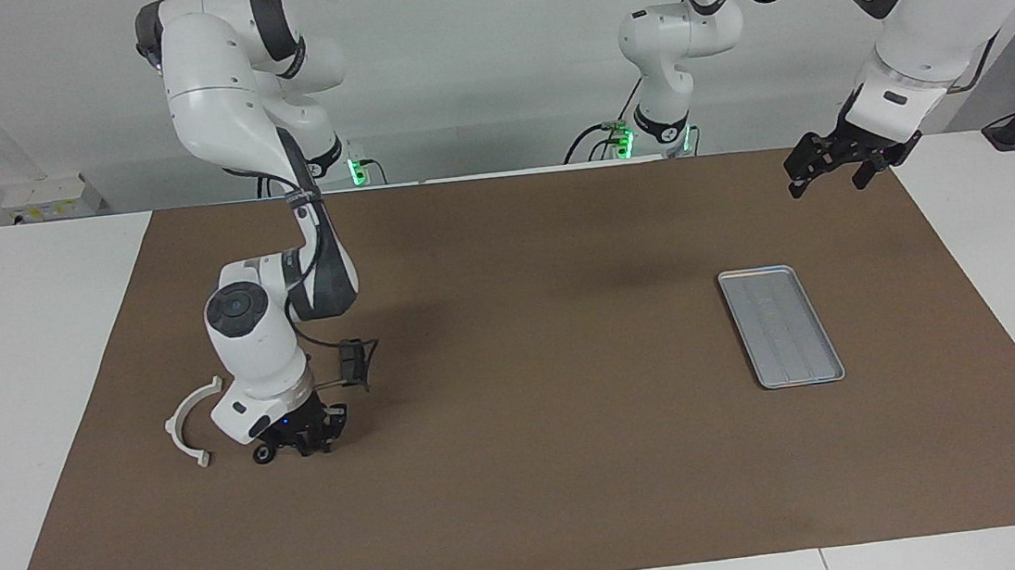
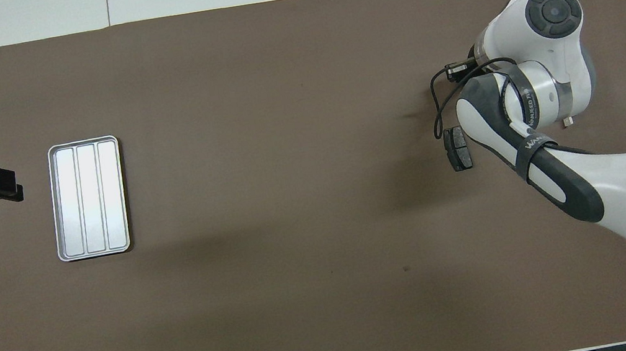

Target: Place bearing gear from tray to pile

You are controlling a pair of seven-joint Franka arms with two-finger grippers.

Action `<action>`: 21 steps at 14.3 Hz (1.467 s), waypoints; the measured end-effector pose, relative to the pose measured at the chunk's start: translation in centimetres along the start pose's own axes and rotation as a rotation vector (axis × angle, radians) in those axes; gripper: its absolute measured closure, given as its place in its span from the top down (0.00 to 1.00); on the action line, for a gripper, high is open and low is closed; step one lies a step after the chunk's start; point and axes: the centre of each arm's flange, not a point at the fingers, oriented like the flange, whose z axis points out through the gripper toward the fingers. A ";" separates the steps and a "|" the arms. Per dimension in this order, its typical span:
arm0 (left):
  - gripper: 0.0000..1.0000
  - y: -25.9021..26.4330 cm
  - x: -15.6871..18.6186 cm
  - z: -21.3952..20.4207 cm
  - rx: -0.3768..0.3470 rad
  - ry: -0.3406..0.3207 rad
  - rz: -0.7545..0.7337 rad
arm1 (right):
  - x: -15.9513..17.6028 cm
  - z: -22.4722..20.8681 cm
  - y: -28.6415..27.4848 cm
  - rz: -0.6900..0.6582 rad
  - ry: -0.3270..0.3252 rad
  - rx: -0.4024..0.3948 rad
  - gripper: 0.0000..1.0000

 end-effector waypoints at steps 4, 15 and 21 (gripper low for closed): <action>1.00 0.0 0.0 0.0 0.000 0.000 0.000 | 0.0 -0.2 -0.1 -0.001 0.002 0.001 0.91; 1.00 0.0 0.0 0.0 0.000 0.000 0.000 | -0.2 -5.0 1.6 0.021 -0.024 -0.013 1.00; 1.00 0.0 0.0 0.0 0.000 0.000 0.000 | -2.8 -15.3 1.9 0.009 -0.122 -0.034 1.00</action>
